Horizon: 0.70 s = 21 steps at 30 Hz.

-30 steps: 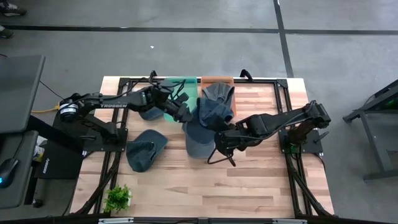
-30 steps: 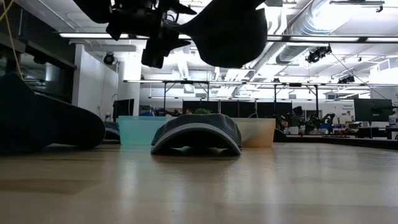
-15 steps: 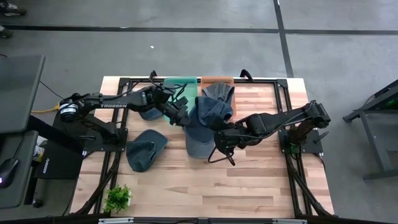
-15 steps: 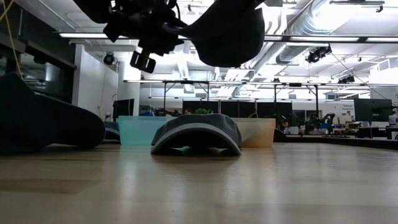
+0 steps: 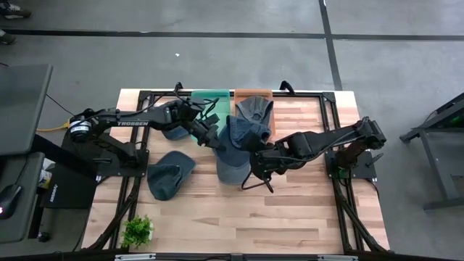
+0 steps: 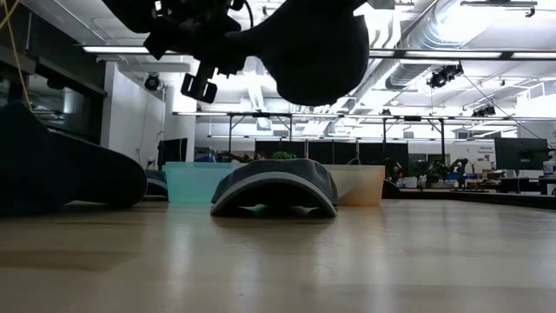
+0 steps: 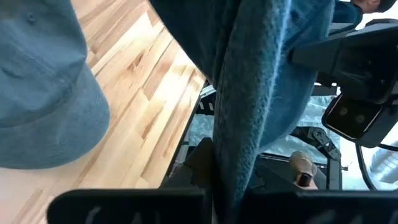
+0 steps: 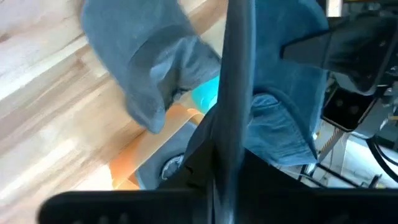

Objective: Pick & Place hat
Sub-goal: Put the bottom right blue cap into the green bin

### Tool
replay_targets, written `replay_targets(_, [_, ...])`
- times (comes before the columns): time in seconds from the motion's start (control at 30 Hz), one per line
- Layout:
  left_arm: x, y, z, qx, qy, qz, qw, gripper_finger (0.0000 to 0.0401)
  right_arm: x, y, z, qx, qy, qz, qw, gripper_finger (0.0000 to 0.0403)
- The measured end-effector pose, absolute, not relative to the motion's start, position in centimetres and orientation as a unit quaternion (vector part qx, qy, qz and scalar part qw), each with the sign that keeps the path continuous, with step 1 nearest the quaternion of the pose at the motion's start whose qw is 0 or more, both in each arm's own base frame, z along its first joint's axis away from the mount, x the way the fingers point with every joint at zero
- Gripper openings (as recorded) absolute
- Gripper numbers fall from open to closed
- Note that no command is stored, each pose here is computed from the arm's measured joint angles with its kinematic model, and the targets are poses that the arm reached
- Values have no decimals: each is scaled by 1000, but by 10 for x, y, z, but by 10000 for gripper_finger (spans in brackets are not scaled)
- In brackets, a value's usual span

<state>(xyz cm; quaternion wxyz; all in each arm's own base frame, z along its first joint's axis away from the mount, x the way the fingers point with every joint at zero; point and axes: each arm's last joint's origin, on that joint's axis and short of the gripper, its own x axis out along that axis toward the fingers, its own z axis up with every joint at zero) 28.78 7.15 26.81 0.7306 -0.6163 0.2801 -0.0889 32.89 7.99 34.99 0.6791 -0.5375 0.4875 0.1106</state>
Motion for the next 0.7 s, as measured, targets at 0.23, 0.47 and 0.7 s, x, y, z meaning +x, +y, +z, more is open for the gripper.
replay_targets(0.23, [289, 73, 271, -609, 263, -86, 743, 6, 329, 80, 350, -499, 494, 71, 709, 86])
replay_targets(0.47, [289, 73, 271, -605, 256, -74, 751, 6, 328, 81, 349, -444, 500, 62, 741, 138])
replay_targets(0.7, [290, 75, 271, -593, 244, -56, 765, 6, 323, 79, 351, -412, 511, 27, 754, 202])
